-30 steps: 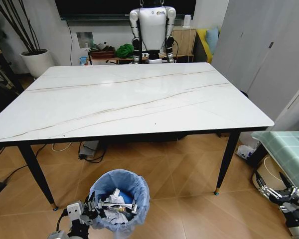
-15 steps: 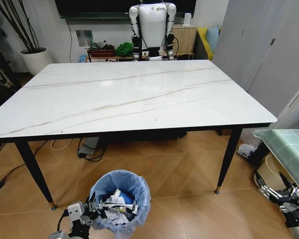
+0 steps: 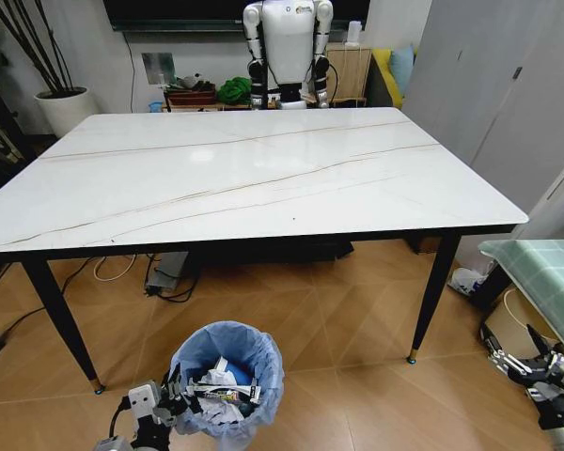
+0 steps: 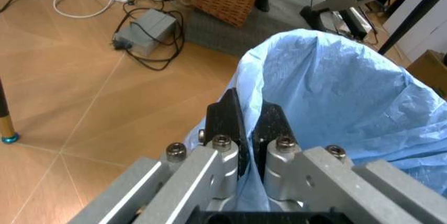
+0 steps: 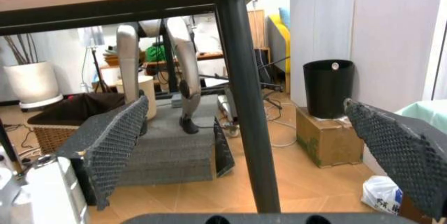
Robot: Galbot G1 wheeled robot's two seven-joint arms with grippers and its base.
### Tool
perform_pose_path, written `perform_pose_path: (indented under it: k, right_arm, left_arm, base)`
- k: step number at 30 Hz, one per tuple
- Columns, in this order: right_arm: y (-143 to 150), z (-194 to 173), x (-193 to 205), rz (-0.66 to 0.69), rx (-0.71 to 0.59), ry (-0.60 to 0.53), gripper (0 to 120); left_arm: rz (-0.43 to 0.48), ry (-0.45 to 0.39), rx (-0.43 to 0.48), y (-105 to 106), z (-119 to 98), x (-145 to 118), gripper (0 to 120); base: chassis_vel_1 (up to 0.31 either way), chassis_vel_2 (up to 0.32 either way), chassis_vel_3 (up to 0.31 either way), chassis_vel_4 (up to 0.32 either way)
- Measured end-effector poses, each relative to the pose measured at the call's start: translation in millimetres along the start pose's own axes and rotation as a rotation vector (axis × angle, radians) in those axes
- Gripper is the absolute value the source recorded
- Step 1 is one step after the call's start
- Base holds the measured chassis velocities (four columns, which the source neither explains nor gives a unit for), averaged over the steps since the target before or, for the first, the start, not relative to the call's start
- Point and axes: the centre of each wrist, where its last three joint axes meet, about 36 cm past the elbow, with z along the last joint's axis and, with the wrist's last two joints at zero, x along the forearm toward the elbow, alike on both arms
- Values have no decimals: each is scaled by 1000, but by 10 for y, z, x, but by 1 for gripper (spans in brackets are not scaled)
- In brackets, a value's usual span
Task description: Pick up the trash bin and place the trash from the table into it.
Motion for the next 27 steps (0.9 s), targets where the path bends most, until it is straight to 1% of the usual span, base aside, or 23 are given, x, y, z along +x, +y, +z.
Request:
perform_pose_path:
  k: [16,27]
  right_arm:
    - [0,0,0,0,0,0,100]
    - [0,0,0,0,0,0,100]
  left_arm:
    - [-1,2,2,7,17,-5,0]
    - [3,19,21,27,99,-69,0]
  base:
    - [0,0,0,0]
    - [0,0,0,0]
